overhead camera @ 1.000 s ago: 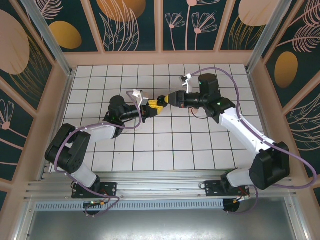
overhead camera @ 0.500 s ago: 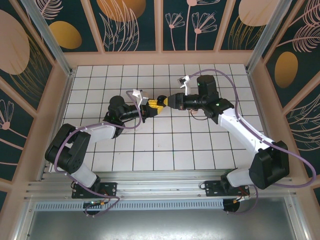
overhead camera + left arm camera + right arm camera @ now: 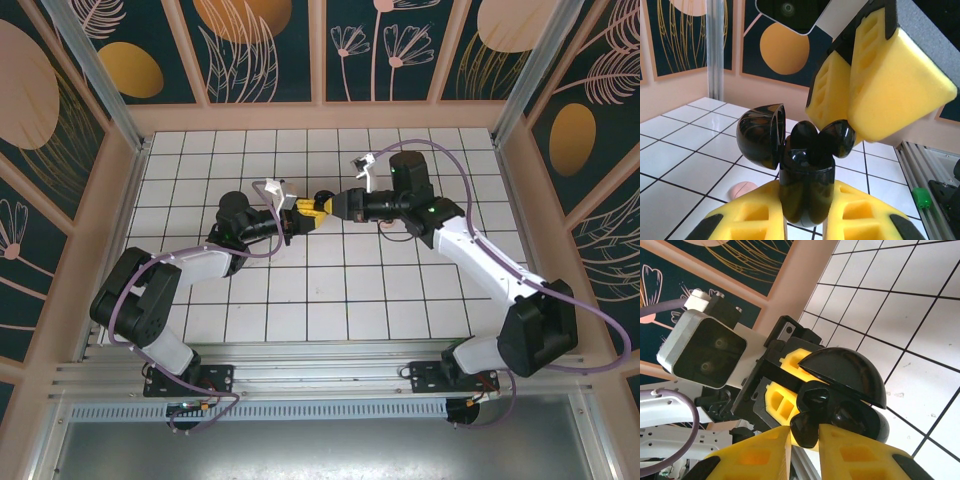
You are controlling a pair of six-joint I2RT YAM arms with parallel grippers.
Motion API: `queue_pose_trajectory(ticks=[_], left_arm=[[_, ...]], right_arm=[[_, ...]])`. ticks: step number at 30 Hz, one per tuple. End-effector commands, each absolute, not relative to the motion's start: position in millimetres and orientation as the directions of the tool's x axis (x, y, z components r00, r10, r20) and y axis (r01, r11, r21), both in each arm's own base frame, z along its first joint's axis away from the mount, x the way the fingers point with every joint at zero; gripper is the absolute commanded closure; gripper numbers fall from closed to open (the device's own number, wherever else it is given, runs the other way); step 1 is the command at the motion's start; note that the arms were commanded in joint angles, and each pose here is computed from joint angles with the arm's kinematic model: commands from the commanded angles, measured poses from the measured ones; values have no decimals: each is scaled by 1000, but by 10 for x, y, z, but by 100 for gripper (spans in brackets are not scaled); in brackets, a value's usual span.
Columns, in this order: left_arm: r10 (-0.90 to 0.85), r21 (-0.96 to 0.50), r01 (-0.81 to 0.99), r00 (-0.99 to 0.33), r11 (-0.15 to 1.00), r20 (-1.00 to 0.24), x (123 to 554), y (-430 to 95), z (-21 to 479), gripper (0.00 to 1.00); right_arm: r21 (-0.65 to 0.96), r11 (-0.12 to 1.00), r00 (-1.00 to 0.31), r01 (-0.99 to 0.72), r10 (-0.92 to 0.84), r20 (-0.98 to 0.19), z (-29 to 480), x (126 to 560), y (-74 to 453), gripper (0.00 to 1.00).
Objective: Insert wireless bluetooth earbuds into charging case
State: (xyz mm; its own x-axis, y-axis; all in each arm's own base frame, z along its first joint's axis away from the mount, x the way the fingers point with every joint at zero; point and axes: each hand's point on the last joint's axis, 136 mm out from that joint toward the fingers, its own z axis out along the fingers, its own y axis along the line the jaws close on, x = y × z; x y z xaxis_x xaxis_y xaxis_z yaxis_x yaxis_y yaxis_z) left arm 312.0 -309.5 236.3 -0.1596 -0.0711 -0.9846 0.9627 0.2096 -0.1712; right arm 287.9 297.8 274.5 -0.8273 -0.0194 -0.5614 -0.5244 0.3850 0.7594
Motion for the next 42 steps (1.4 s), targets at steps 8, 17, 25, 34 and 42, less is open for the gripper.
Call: queue_pose_trajectory(ticks=[8, 17, 25, 34, 42], left_arm=[[-98, -119, 970, -100, 211, -990, 3091, -3074, 2552, 92], [-93, -121, 969, -103, 214, -990, 3097, -3074, 2540, 92], [-81, -115, 970, -100, 214, -992, 3095, -3078, 2526, 92], [-71, -105, 970, -92, 217, -993, 3088, -3071, 2525, 92], [-69, -104, 970, -91, 219, -993, 3083, -3068, 2521, 92]], right_arm=[[744, 357, -794, -565, 8, -607, 2913, 2939, 3079, 79], [740, 355, -792, -571, 0, -611, 2936, 2931, 3113, 75], [738, 374, -791, -562, 16, -611, 2946, 2983, 3110, 69], [738, 386, -794, -554, 22, -607, 2944, 2987, 3096, 64], [721, 399, -778, -567, 27, -627, 3039, 2952, 3016, 62]])
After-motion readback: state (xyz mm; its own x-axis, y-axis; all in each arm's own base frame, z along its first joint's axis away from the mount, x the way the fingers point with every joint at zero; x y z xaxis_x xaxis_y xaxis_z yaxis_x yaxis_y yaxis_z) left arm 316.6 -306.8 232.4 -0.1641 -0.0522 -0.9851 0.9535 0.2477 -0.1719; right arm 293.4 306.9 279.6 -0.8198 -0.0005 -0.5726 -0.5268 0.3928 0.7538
